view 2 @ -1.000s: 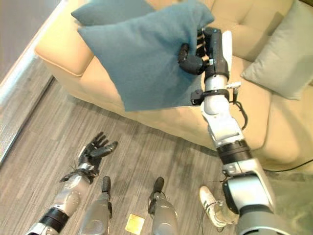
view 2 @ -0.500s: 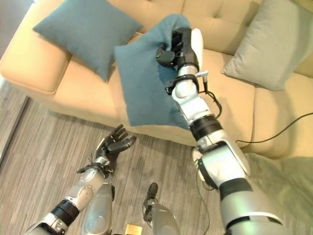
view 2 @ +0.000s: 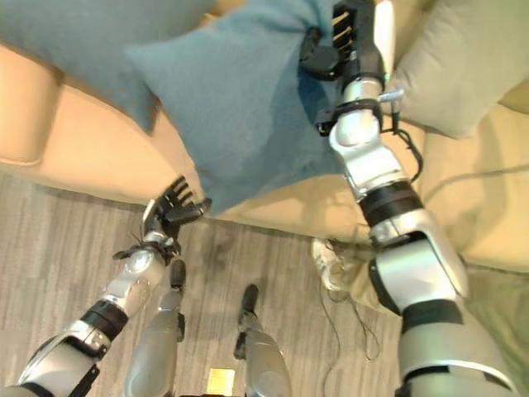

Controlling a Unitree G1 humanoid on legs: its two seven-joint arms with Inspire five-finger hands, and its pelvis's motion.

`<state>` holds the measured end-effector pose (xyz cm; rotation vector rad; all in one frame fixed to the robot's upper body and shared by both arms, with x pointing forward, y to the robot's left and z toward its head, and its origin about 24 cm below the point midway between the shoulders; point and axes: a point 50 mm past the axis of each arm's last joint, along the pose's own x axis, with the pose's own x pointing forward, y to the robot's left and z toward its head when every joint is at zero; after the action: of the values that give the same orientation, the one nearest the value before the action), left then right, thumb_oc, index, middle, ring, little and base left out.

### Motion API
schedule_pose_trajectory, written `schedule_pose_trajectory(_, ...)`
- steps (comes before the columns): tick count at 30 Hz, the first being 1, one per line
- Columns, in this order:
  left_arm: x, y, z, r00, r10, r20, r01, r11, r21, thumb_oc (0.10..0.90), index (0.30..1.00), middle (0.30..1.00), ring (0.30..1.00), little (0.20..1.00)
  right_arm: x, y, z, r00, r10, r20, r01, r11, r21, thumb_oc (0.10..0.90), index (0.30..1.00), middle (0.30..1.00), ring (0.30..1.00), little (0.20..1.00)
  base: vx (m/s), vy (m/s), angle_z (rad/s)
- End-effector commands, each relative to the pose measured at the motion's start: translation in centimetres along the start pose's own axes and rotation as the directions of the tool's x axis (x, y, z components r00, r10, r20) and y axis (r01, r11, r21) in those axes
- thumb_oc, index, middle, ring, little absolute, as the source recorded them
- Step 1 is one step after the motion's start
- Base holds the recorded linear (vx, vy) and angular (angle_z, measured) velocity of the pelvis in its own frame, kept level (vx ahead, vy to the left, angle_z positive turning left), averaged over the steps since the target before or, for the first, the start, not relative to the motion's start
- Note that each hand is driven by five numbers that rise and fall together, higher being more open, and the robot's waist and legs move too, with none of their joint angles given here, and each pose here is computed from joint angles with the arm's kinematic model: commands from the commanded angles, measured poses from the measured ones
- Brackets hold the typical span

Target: Pick up all the scattered cushions and arrange them neatly on the sofa.

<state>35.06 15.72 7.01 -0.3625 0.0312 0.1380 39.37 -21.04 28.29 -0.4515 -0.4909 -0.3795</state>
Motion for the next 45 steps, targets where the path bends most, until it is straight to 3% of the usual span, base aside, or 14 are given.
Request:
schedule_pose_trajectory(1, 1.8, -3.3, 5.0, 0.976, -0.016, 0.216, 0.035, 0.996, -0.084, 0.800, 0.900, 0.900, 0.900, 0.900, 1.1, -6.0, 3.1, 0.964, -0.208, 0.166, 0.186, 0.972, 0.141, 0.400, 0.300, 0.300, 0.300, 0.300, -0.11, -0.066, -0.08)
schedule_pose_trajectory(7, 4.2, -8.1, 13.2, 0.914, -0.057, 0.402, 0.055, 0.998, 0.016, 0.800, 0.900, 0.900, 0.900, 0.900, -0.2, -1.9, 2.0, 0.986, -0.103, 0.135, 0.069, 0.970, 0.233, 0.400, 0.300, 0.300, 0.300, 0.300, -0.09, -0.037, -0.07)
schedule_pose_trajectory(11, 3.9, -11.4, 16.0, 0.869, -0.179, 0.461, 0.140, 0.983, 0.118, 0.800, 0.900, 0.900, 0.900, 0.900, -0.1, -0.1, 2.0, 0.992, -0.043, 0.122, 0.017, 0.978, 0.210, 0.400, 0.300, 0.300, 0.300, 0.300, -0.07, 0.003, -0.02)
schedule_pose_trajectory(16, 3.3, -16.1, 16.0, 0.841, -0.388, 0.377, 0.324, 0.919, 0.223, 0.800, 0.900, 0.900, 0.900, 0.900, 0.4, 1.6, 3.5, 0.988, 0.032, 0.150, -0.060, 0.980, 0.188, 0.400, 0.300, 0.300, 0.300, 0.300, -0.05, 0.026, 0.00)
schedule_pose_trajectory(19, 3.2, -17.2, 15.0, 0.838, -0.456, 0.300, 0.395, 0.885, 0.245, 0.800, 0.900, 0.900, 0.900, 0.900, 0.6, 2.3, 4.4, 0.985, 0.060, 0.164, -0.093, 0.976, 0.199, 0.400, 0.300, 0.300, 0.300, 0.300, -0.01, 0.008, 0.00)
schedule_pose_trajectory(20, 3.3, -17.5, 13.3, 0.840, -0.499, 0.212, 0.458, 0.862, 0.218, 0.800, 0.900, 0.900, 0.900, 0.900, 0.6, 2.9, 5.4, 0.977, 0.090, 0.192, -0.129, 0.971, 0.203, 0.400, 0.300, 0.300, 0.300, 0.300, -0.03, 0.015, 0.01)
schedule_pose_trajectory(26, 3.3, -17.1, 8.8, 0.854, -0.517, 0.056, 0.518, 0.855, -0.007, 0.800, 0.900, 0.900, 0.900, 0.900, -0.3, 3.7, 6.4, 0.962, 0.134, 0.236, -0.183, 0.963, 0.199, 0.400, 0.300, 0.300, 0.300, 0.300, -0.02, 0.001, -0.02)
schedule_pose_trajectory(27, 3.4, -16.4, 8.1, 0.870, -0.492, 0.039, 0.493, 0.868, -0.052, 0.577, 0.566, 0.566, 0.566, 0.566, -0.5, 3.9, 6.5, 0.958, 0.143, 0.250, -0.193, 0.963, 0.189, 0.400, 0.300, 0.300, 0.300, 0.300, -0.02, -0.013, -0.08)
schedule_pose_trajectory(28, 3.4, -16.4, 8.1, 0.870, -0.492, 0.039, 0.494, 0.868, -0.052, 0.400, 0.300, 0.300, 0.300, 0.300, -0.6, 3.9, 6.5, 0.958, 0.143, 0.250, -0.193, 0.963, 0.189, 0.400, 0.300, 0.300, 0.300, 0.300, -0.03, -0.019, -0.10)
schedule_pose_trajectory(45, 3.0, -15.9, 6.9, 0.887, -0.458, 0.053, 0.461, 0.884, -0.076, 0.400, 0.300, 0.300, 0.300, 0.300, -1.5, 3.8, 3.7, 0.968, 0.176, 0.181, -0.207, 0.964, 0.167, 0.400, 0.300, 0.300, 0.300, 0.300, -0.01, -0.004, -0.02)
